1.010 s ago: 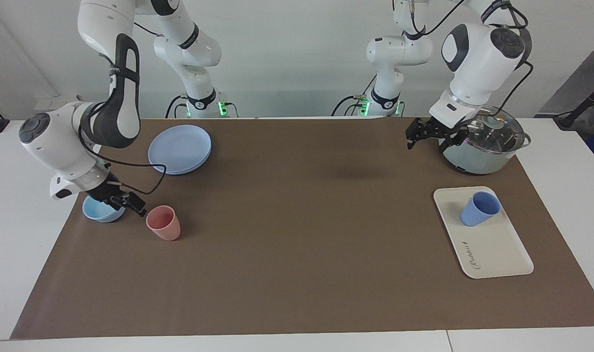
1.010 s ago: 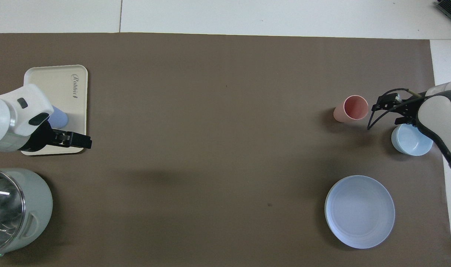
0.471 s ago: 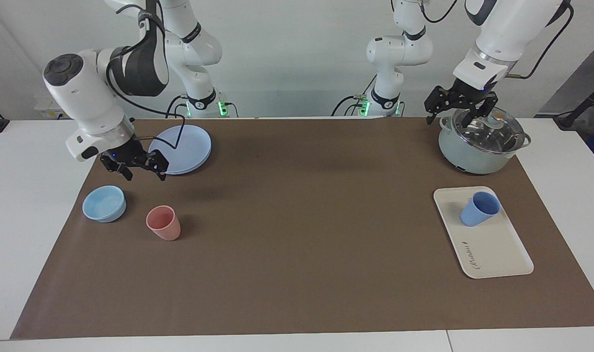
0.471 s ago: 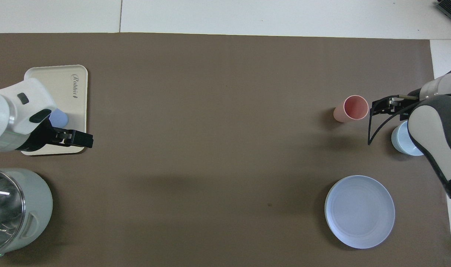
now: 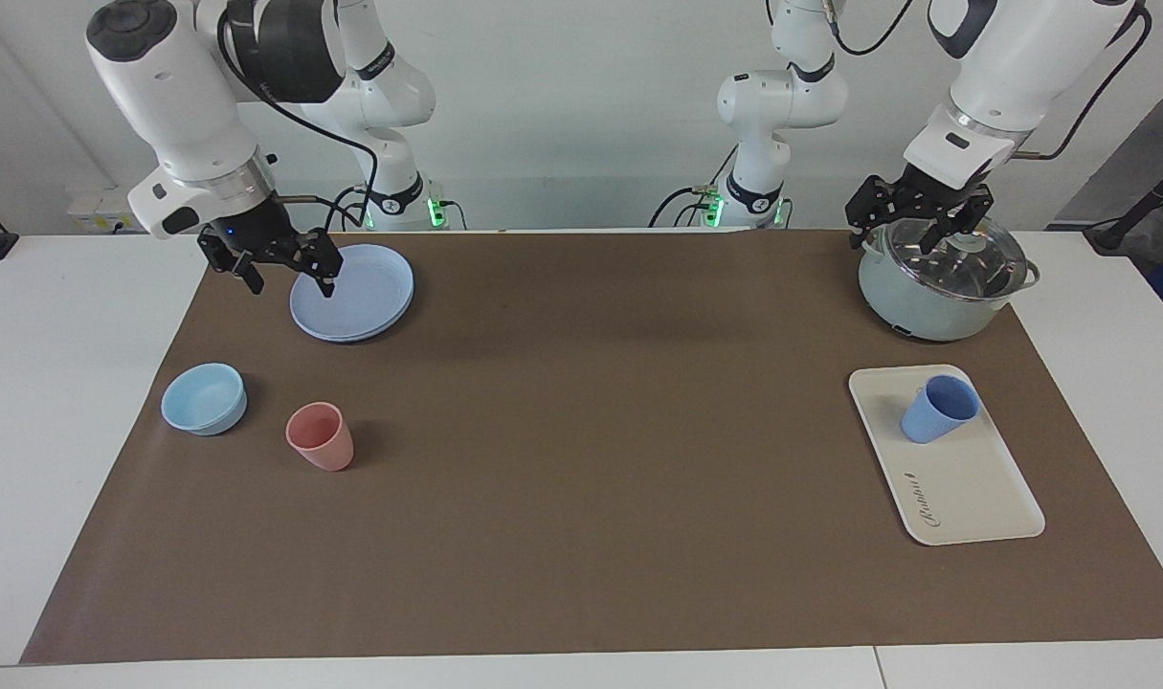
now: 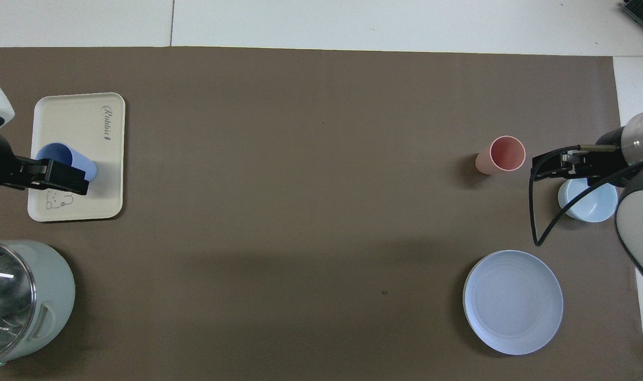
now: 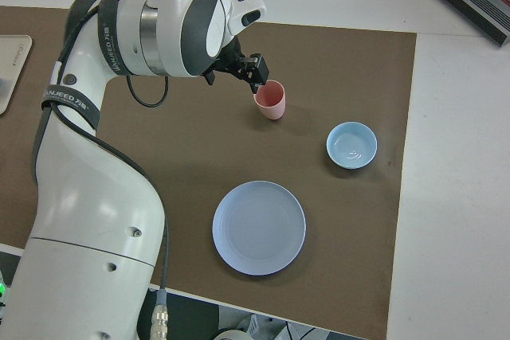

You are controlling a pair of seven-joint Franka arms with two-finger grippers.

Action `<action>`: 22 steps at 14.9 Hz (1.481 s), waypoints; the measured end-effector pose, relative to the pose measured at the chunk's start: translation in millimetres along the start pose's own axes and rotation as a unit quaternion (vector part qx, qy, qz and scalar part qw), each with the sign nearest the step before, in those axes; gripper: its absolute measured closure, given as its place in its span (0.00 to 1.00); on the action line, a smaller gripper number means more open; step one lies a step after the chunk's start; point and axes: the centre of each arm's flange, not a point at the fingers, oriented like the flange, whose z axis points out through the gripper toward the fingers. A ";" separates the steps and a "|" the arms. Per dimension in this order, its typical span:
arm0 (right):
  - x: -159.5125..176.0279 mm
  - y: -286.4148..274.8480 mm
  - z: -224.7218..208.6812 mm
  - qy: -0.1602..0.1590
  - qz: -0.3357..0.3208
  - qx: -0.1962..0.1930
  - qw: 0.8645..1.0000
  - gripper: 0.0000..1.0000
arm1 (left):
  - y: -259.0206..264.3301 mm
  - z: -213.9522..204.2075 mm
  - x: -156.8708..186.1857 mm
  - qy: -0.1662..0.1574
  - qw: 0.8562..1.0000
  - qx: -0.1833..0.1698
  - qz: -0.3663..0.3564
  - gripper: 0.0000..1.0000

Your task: Place cup on tray

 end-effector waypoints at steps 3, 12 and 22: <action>5.7 1.5 -8.5 -0.007 0.004 0.000 1.000 0.00 | 0.2 -0.2 -0.1 0.000 1.000 0.002 0.000 0.00; -0.1 -1.1 -21.3 -0.027 0.001 -0.003 1.000 0.00 | 0.6 -2.0 -0.2 0.001 1.000 0.002 0.001 0.00; -17.5 -8.0 -32.7 -0.039 -0.008 -0.007 0.999 0.00 | 0.6 -3.0 -0.3 0.003 1.000 0.003 0.001 0.00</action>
